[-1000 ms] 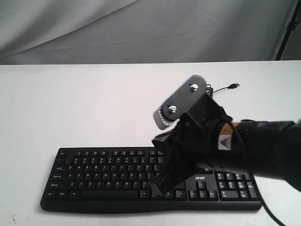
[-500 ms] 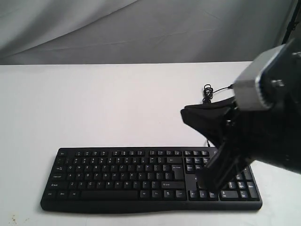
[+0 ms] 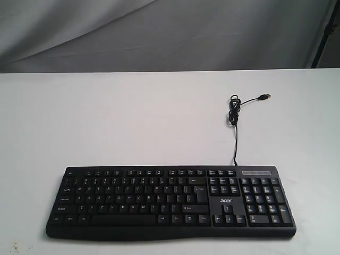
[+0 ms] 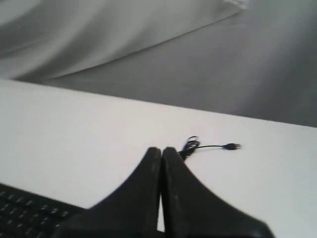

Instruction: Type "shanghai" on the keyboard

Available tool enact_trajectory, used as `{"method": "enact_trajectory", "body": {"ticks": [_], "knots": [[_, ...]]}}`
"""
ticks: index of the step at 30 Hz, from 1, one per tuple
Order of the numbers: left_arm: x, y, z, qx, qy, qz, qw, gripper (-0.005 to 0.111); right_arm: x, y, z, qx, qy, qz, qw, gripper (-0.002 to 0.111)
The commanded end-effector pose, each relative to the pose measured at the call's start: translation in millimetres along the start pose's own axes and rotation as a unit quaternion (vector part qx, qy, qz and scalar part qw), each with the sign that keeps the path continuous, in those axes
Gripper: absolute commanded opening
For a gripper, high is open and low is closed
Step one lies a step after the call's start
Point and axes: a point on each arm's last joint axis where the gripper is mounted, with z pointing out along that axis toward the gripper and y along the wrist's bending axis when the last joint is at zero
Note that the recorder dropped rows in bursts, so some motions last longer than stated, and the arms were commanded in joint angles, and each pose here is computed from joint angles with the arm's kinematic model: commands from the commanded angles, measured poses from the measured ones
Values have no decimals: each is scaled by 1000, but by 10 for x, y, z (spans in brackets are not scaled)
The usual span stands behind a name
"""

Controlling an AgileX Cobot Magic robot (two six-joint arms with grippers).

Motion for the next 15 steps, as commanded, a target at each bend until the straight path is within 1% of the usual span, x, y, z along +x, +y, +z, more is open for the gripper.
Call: {"method": "enact_trajectory", "body": {"ticks": [1, 4, 7, 9, 11, 12, 15], "knots": [[7, -1, 1, 1, -3, 1, 1000, 0, 67, -58, -309, 67, -14, 10, 998, 0], [7, -1, 1, 1, -3, 1, 1000, 0, 81, -50, -425, 92, -33, 10, 995, 0], [7, -1, 1, 1, -3, 1, 1000, 0, 94, -52, -410, 90, -31, 16, 995, 0], [7, -1, 1, 1, -3, 1, 1000, 0, 201, -63, -339, 87, -10, 45, 995, 0], [7, -1, 1, 1, -3, 1, 1000, 0, 335, -95, -306, 103, 12, 73, 992, 0], [7, -1, 1, 1, -3, 1, 1000, 0, 398, -122, -297, 117, 15, 110, 987, 0], [7, -1, 1, 1, -3, 1, 1000, 0, 441, -144, -291, 129, 7, 103, 986, 0]]}}
